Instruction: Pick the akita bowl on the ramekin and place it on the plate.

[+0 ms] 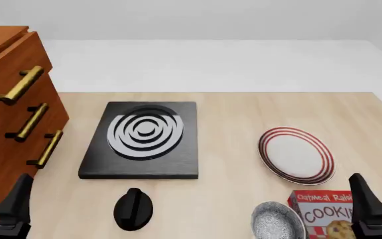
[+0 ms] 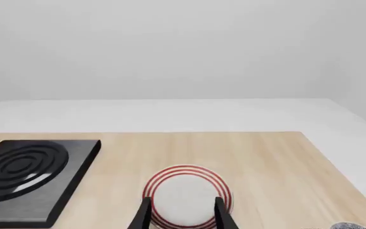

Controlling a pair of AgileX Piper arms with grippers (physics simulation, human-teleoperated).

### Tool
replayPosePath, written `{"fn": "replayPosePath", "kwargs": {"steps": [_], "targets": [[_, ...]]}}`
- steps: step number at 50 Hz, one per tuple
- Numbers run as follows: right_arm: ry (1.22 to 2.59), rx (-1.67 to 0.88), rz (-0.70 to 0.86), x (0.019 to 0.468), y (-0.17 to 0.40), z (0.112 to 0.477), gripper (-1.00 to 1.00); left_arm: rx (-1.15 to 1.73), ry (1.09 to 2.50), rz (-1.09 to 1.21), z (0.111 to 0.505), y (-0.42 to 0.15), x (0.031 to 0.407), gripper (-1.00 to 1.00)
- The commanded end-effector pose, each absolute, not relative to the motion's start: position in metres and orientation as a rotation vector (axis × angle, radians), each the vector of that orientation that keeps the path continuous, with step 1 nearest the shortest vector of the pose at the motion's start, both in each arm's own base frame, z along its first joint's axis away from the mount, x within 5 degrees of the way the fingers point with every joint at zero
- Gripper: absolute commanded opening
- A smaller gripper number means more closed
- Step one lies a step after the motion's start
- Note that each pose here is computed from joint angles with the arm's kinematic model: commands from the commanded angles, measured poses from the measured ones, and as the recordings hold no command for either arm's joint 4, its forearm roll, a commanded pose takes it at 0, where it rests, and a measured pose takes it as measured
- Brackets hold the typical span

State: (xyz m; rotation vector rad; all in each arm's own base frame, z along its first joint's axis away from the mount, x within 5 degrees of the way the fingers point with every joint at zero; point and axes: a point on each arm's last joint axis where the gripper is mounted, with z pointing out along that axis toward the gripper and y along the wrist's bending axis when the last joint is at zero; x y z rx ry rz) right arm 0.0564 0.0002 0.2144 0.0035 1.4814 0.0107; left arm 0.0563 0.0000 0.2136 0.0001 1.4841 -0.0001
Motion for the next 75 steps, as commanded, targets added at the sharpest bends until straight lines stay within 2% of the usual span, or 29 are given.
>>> {"fn": "replayPosePath", "kwargs": {"steps": [1, 15, 28, 36, 48, 55, 59, 75], "targets": [[1.478, 0.031, 0.007, 0.056, -0.001, 0.220, 1.00, 0.000, 1.485, 0.000, 0.215, 0.000, 0.056, 1.00], [1.455, -0.033, -0.033, 0.051, 0.000, 0.240, 1.00, 0.000, 1.484, 0.000, 0.215, 0.000, 0.056, 1.00], [1.509, -0.080, 0.050, 0.048, 0.004, 0.270, 1.00, 0.000, 1.485, 0.000, 0.215, 0.000, 0.056, 1.00], [1.560, -0.215, 0.093, 0.050, 0.010, 0.281, 1.00, 0.000, 1.484, 0.000, 0.215, 0.000, 0.056, 1.00], [1.642, -0.490, 0.074, 0.049, 0.017, 0.293, 1.00, 0.000, 1.485, 0.000, 0.215, 0.000, 0.056, 1.00], [1.677, -0.557, 0.076, 0.044, 0.017, 0.306, 1.00, 0.000, 1.484, 0.000, 0.215, 0.000, 0.056, 1.00], [1.714, -0.634, 0.122, 0.047, 0.022, 0.312, 1.00, 0.000, 1.485, 0.000, 0.215, 0.000, 0.056, 1.00], [1.819, -0.932, 0.153, 0.064, 0.043, 0.298, 1.00, 0.000, 1.485, 0.000, 0.215, 0.000, 0.056, 1.00]]}}
